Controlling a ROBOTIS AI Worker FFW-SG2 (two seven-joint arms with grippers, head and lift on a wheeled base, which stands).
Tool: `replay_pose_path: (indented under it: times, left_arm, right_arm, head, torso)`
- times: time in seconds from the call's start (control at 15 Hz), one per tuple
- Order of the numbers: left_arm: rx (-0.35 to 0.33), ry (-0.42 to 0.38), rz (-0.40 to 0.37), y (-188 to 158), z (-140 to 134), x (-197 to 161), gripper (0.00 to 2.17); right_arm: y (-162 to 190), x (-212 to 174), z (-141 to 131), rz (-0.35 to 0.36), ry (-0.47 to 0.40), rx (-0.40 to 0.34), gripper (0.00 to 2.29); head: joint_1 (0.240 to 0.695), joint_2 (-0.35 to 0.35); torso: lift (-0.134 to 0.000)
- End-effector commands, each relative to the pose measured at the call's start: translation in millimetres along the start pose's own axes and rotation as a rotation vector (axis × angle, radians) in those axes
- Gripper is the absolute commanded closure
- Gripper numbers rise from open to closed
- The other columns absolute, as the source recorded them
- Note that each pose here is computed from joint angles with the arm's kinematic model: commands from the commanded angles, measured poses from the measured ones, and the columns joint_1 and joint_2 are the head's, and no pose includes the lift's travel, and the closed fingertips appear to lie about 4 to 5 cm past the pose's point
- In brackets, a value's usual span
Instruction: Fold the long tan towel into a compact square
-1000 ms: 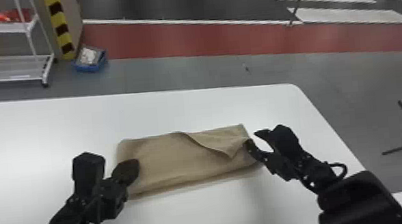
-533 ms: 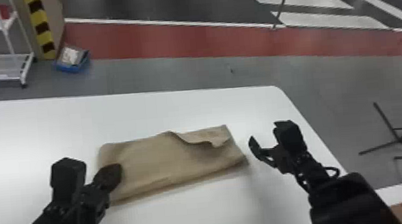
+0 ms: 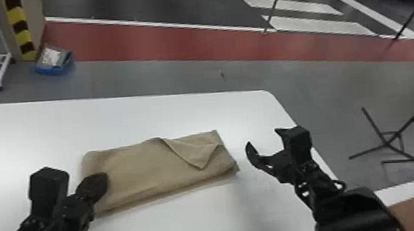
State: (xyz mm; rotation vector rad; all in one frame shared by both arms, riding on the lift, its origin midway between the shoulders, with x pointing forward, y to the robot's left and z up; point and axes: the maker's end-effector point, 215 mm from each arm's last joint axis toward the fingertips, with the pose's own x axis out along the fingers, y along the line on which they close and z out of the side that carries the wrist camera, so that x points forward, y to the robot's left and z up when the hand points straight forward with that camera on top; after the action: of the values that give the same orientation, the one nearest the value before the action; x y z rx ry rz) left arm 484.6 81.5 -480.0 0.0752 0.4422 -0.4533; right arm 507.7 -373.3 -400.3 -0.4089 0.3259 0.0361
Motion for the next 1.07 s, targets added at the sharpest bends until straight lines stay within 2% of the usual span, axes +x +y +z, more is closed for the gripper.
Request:
replay_pose_path:
  times: [0.0,0.13,0.33,0.47,0.53,0.67,0.87,0.93,1.0]
  left_arm:
    - [0.000,0.000,-0.001,-1,1,1,2.00]
    - [0.001,0.002,-0.001,-1,0,3,2.00]
    - [0.003,0.002,-0.009,-5,0,5,2.00]
    - [0.004,0.003,-0.007,-4,0,4,2.00]
    - [0.002,0.004,-0.006,-3,-1,4,2.00]
    - [-0.001,0.009,0.000,1,-4,4,2.00]
    - [-0.001,0.009,0.003,3,-3,6,2.00]
    - [0.001,0.007,0.001,2,-1,7,2.00]
    - [0.002,0.007,-0.002,0,-1,7,2.00]
  right_arm:
    - [17,-22,22,0.052,-0.016,0.054,0.20]
    - [47,-30,39,0.126,-0.032,0.074,0.20]
    - [91,-21,42,0.203,-0.007,0.062,0.24]
    - [121,-9,29,0.301,0.050,0.078,0.49]
    - [126,-8,32,0.326,0.049,0.074,0.65]
    - [139,-11,30,0.379,0.068,0.067,1.26]
    - [146,-16,33,0.411,0.068,0.072,1.28]
    - [146,-16,28,0.405,0.082,0.061,1.13]
    - [144,-15,27,0.391,0.087,0.033,0.84]
  head:
    - [0.695,-0.322]
    - [0.695,-0.301]
    - [0.695,-0.254]
    - [0.695,-0.228]
    - [0.695,-0.217]
    - [0.695,-0.193]
    - [0.695,-0.169]
    - [0.695,-0.164]
    - [0.695,-0.163]
  torso:
    - [-0.123]
    - [-0.123]
    - [-0.123]
    - [-0.123]
    - [-0.123]
    - [-0.123]
    - [-0.123]
    - [-0.123]
    - [-0.123]
